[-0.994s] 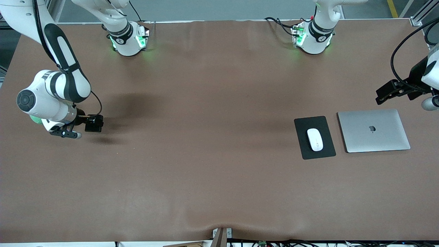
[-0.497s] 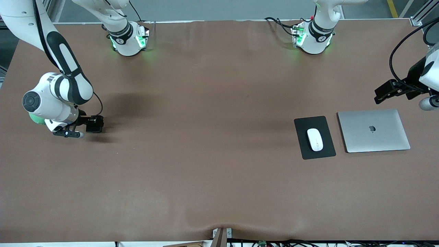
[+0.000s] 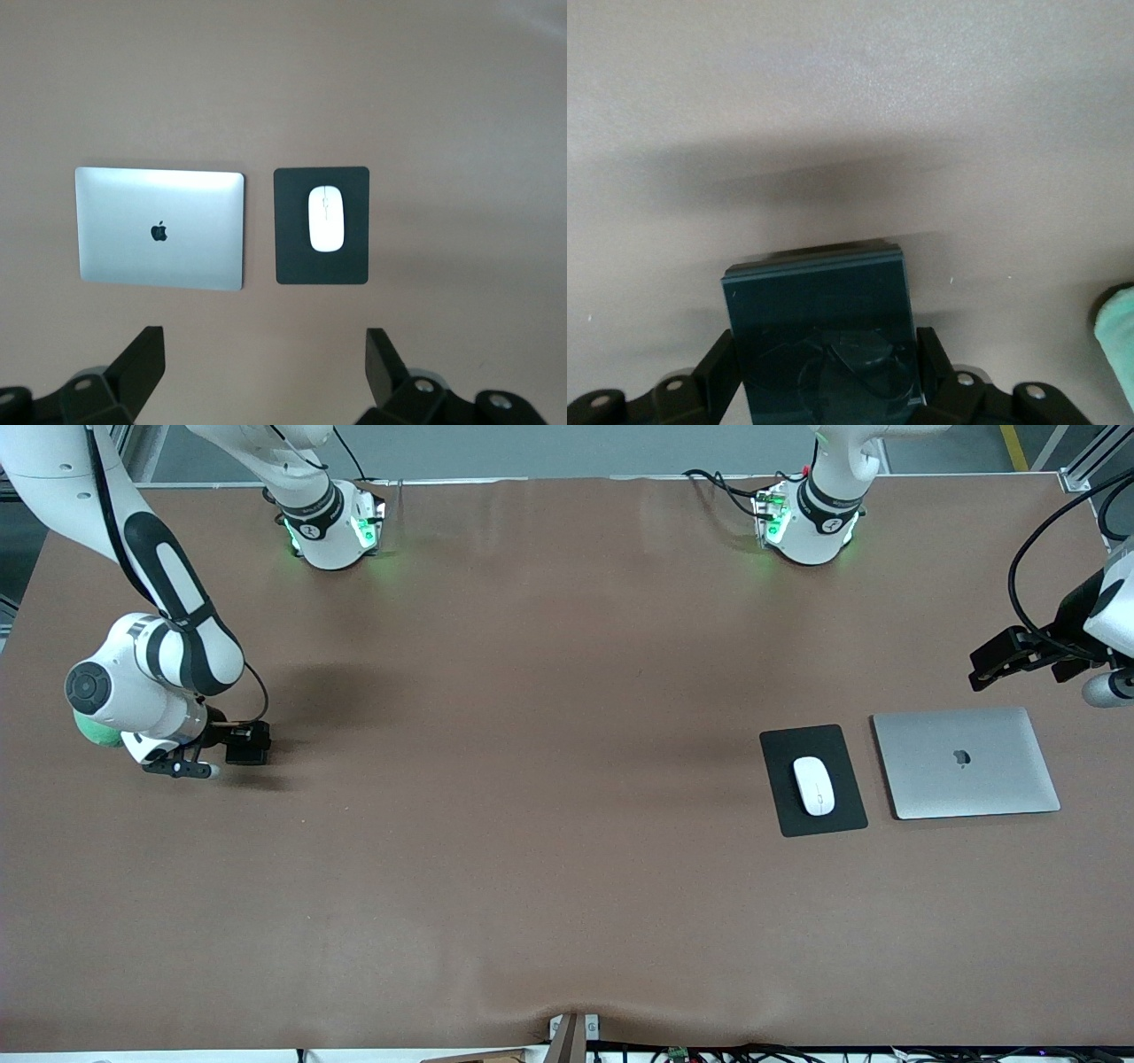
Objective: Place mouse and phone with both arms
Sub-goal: 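Lower the black phone beside the green plush and open the right gripper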
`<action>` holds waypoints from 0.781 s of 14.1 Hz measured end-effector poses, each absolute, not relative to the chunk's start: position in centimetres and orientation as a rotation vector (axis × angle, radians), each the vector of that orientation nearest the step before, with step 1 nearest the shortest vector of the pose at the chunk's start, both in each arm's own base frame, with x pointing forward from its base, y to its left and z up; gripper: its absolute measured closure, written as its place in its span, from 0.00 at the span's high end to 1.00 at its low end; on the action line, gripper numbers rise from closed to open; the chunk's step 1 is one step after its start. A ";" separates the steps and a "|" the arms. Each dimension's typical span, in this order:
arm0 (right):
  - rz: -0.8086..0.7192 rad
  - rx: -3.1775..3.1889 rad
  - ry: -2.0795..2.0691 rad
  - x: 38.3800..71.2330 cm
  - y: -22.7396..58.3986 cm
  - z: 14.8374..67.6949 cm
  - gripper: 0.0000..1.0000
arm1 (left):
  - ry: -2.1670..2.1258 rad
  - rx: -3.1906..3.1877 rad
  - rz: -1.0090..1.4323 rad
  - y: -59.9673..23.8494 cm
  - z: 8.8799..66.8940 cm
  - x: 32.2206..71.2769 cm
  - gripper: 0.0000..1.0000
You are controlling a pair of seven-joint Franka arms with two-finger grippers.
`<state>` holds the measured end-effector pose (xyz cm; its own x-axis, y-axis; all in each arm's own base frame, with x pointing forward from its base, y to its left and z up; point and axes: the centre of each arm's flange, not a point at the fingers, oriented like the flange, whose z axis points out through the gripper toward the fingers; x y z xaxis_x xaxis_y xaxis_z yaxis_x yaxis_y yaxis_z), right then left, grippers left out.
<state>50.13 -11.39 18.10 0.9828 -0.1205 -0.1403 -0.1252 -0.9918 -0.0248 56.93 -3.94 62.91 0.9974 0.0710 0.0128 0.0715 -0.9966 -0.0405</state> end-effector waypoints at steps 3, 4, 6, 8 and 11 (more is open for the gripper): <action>0.233 -3.091 0.193 50.1 -11.4 18.1 1.00 | -0.105 -3.098 -0.003 -4.0 62.7 56.9 1.00; 0.250 -3.087 0.192 50.2 -11.4 18.3 1.00 | -0.107 -3.098 -0.003 -3.9 62.7 56.9 1.00; 0.301 -3.072 0.187 51.0 -11.5 19.3 1.00 | -0.109 -3.098 -0.010 -3.8 62.9 56.9 1.00; 0.337 -3.059 0.179 52.6 -11.6 21.5 1.00 | -0.106 -3.099 -0.027 -3.8 63.5 56.9 1.00; 0.357 -3.047 0.158 54.4 -11.3 24.9 1.00 | -0.084 -3.100 -0.031 -3.8 63.6 56.9 1.00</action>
